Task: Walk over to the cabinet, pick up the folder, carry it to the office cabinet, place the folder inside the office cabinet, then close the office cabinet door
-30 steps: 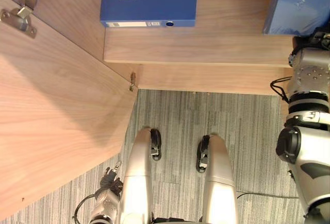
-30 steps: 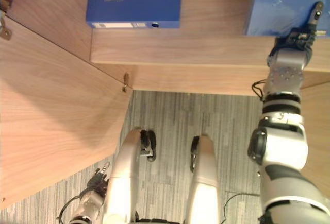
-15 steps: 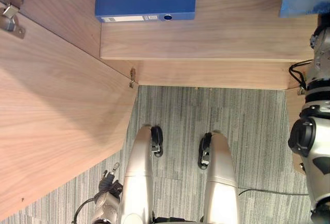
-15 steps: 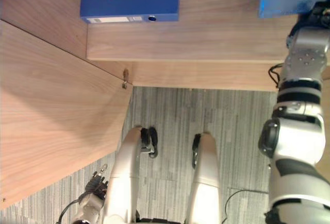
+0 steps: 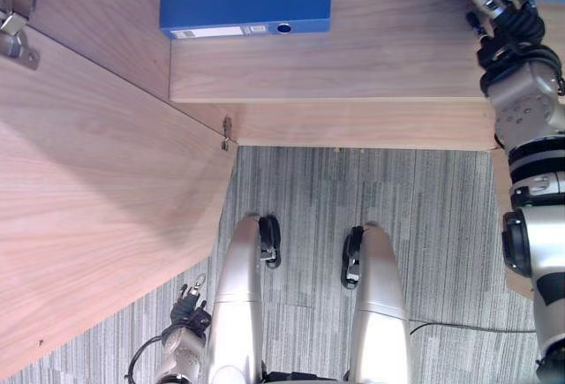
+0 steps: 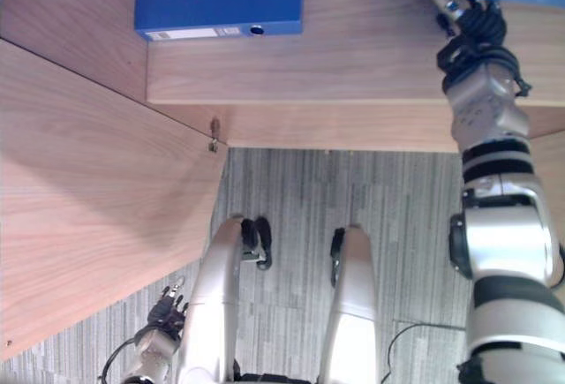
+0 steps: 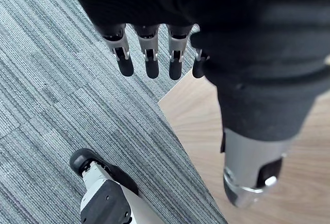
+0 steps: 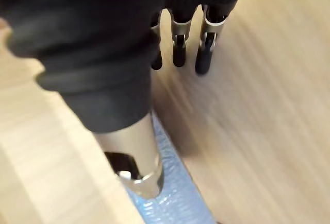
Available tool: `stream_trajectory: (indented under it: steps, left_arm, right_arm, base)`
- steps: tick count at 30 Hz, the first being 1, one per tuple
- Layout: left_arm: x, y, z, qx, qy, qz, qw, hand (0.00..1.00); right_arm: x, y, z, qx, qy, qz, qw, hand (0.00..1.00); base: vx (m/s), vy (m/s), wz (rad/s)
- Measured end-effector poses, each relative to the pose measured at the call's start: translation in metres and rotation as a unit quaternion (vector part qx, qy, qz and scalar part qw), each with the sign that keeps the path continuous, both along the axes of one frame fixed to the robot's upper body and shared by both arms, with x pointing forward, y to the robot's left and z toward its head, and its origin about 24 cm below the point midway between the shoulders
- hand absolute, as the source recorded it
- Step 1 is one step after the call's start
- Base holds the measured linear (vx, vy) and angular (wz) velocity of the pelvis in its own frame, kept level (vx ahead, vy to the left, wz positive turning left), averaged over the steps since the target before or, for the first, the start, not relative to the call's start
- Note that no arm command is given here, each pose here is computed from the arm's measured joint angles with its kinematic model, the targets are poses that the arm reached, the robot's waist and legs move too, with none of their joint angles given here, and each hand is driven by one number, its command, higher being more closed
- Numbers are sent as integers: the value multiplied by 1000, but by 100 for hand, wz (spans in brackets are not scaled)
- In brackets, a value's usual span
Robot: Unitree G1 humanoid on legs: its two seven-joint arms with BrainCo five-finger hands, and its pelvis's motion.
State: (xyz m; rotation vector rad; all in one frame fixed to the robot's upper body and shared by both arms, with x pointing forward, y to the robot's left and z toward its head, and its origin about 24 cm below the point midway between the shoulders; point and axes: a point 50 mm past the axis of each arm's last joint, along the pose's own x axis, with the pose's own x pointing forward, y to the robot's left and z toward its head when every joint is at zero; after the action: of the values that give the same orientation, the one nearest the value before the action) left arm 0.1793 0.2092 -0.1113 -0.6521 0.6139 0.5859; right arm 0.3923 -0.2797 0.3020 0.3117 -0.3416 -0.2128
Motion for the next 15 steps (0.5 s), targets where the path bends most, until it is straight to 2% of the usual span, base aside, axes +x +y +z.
stream_trajectory:
  steps: [3,8,9,11,15]
  left_arm:
    - [0,0,-1,3,0,-16,1000,0]
    - [-2,0,-3,4,1,-36,999,0]
    - [-2,0,-3,6,1,-40,999,0]
    - [-4,1,-5,8,10,-59,998,0]
    - [-2,2,-4,16,4,-79,997,0]
  right_arm:
    - [1,2,-1,-92,22,-11,995,0]
    - [3,6,0,-277,63,-33,958,0]
    - [3,7,0,-289,67,-32,955,0]
    - [6,11,-7,-363,95,-25,926,0]
    - [8,14,-20,-464,134,-27,875,0]
  base:
    - [0,0,0]
    - [0,0,0]
    - [0,0,0]
    - [0,0,0]
    - [8,5,0]
